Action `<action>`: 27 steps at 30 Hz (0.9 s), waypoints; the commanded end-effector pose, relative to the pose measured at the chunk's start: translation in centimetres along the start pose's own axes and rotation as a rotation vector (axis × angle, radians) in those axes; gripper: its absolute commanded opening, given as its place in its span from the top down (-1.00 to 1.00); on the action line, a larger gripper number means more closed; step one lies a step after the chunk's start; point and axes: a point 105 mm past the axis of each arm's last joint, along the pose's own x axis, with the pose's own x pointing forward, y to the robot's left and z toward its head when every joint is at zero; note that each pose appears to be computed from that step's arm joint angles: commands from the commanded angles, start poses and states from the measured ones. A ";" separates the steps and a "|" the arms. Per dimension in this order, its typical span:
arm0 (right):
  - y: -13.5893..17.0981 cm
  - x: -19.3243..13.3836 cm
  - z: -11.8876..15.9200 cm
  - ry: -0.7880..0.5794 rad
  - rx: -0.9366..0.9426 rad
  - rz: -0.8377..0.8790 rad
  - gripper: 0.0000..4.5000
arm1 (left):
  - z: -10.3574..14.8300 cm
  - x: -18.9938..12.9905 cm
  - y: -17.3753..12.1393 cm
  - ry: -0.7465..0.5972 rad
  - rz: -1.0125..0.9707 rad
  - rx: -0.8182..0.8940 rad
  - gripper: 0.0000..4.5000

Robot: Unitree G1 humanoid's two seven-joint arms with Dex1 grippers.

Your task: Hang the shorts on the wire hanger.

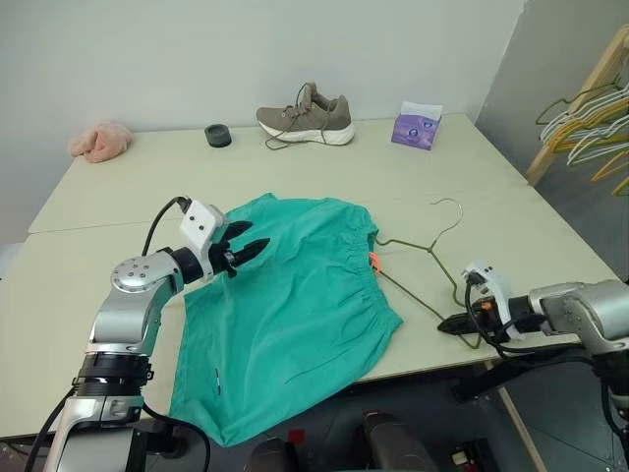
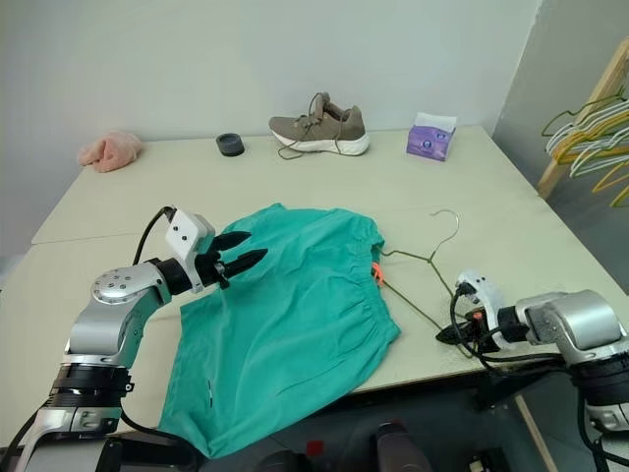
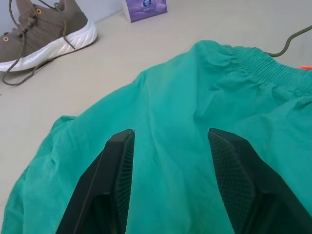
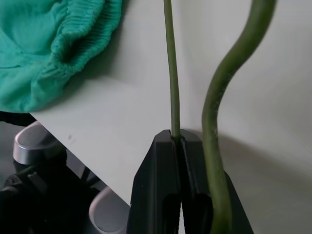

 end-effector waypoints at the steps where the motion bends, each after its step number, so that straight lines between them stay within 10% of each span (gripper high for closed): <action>1: 1.5 0.1 2.7 -0.080 0.080 0.070 1.00 | 0.9 0.2 -0.4 -0.032 -0.012 0.043 -0.12; 14: 3.4 3.7 5.6 -0.264 0.179 0.078 1.00 | 0.9 0.4 -0.6 -0.046 -0.012 0.052 -0.12; 23: 6.8 3.2 7.6 -0.422 -0.318 0.020 1.00 | 2.2 -0.3 2.2 -0.105 0.122 -0.004 -0.12; 27: 7.1 3.5 8.4 -0.430 -0.533 -0.063 1.00 | 5.0 -1.0 4.2 -0.179 0.162 0.043 -0.47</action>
